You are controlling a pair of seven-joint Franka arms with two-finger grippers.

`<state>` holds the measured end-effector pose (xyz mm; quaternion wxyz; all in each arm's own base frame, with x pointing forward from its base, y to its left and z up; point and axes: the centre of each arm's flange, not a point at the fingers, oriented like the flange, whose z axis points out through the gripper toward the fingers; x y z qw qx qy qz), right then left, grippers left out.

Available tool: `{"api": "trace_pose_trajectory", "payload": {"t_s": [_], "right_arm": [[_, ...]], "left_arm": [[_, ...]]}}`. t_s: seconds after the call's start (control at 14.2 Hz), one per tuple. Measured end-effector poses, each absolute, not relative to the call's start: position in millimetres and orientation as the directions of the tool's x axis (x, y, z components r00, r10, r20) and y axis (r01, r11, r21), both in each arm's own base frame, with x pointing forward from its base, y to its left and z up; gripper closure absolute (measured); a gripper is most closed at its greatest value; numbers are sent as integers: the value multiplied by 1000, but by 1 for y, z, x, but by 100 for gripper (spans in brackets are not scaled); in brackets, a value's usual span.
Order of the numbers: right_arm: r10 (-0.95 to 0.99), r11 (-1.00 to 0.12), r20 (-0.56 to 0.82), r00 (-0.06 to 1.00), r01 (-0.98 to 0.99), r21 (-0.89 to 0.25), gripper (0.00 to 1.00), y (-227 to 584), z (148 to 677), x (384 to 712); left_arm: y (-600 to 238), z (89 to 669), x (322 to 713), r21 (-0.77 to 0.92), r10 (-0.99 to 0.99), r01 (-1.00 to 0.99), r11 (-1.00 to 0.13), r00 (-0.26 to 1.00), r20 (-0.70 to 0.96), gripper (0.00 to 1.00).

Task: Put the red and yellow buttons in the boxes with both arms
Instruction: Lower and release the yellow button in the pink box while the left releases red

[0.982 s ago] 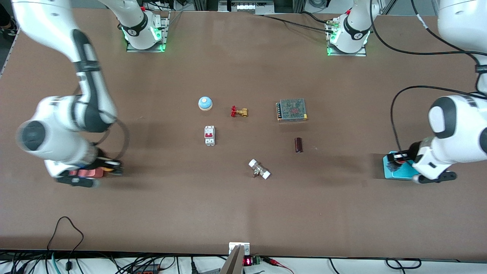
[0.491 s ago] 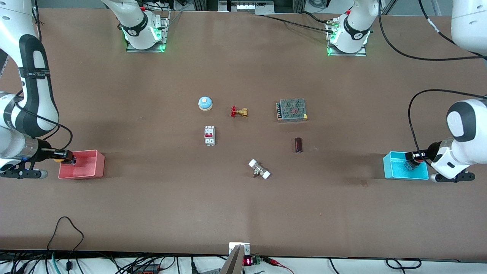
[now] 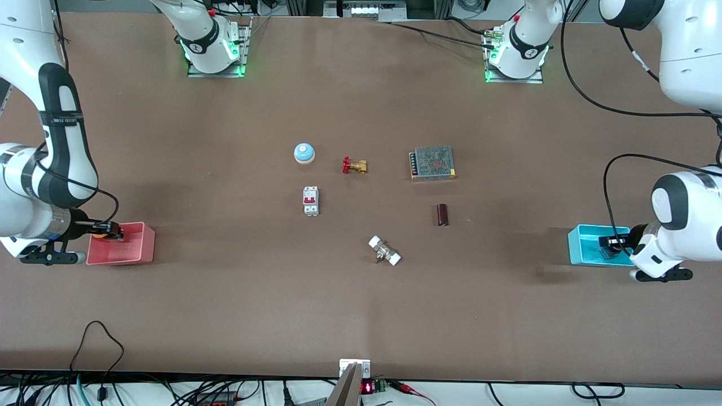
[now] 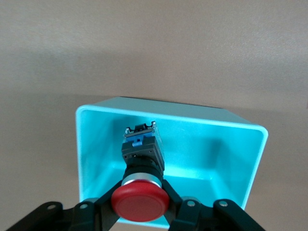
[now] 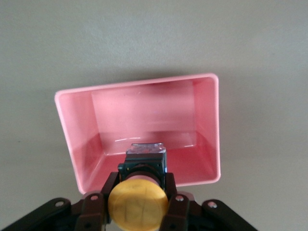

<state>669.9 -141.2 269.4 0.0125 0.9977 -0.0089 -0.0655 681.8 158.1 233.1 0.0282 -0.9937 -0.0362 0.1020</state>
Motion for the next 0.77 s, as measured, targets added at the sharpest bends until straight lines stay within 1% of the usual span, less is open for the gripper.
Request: {"api": "trace_pose_trajectory", "payload": {"t_s": [0.14, 0.21, 0.35, 0.42, 0.49, 0.63, 0.7, 0.77], "right_arm": [[-18, -1000, -136, 990, -14, 27, 57, -141, 257, 670], [-17, -999, -129, 991, -13, 29, 57, -141, 251, 672], [-15, -999, -111, 994, -11, 36, 57, -141, 239, 674], [-14, -999, -106, 994, -10, 38, 57, -141, 234, 675], [-13, -999, -104, 994, -9, 39, 57, -141, 229, 676], [-12, -999, -89, 996, -8, 45, 56, -142, 219, 677], [-11, -999, -81, 997, -7, 47, 56, -142, 216, 678], [-11, -999, -78, 997, -8, 48, 56, -142, 216, 679]], "left_arm": [[155, 226, 685, -63, 72, 60, -996, 978, -197, 66], [154, 224, 686, -63, 70, 58, -996, 978, -195, 63], [153, 223, 688, -64, 68, 57, -996, 979, -192, 46], [153, 224, 688, -64, 68, 57, -996, 980, -189, 40], [153, 226, 690, -64, 68, 57, -996, 981, -184, 40], [150, 233, 695, -63, 63, 53, -997, 984, -169, 29], [149, 237, 697, -63, 60, 51, -997, 985, -159, 28], [148, 244, 700, -63, 58, 49, -997, 987, -147, 23]]}}
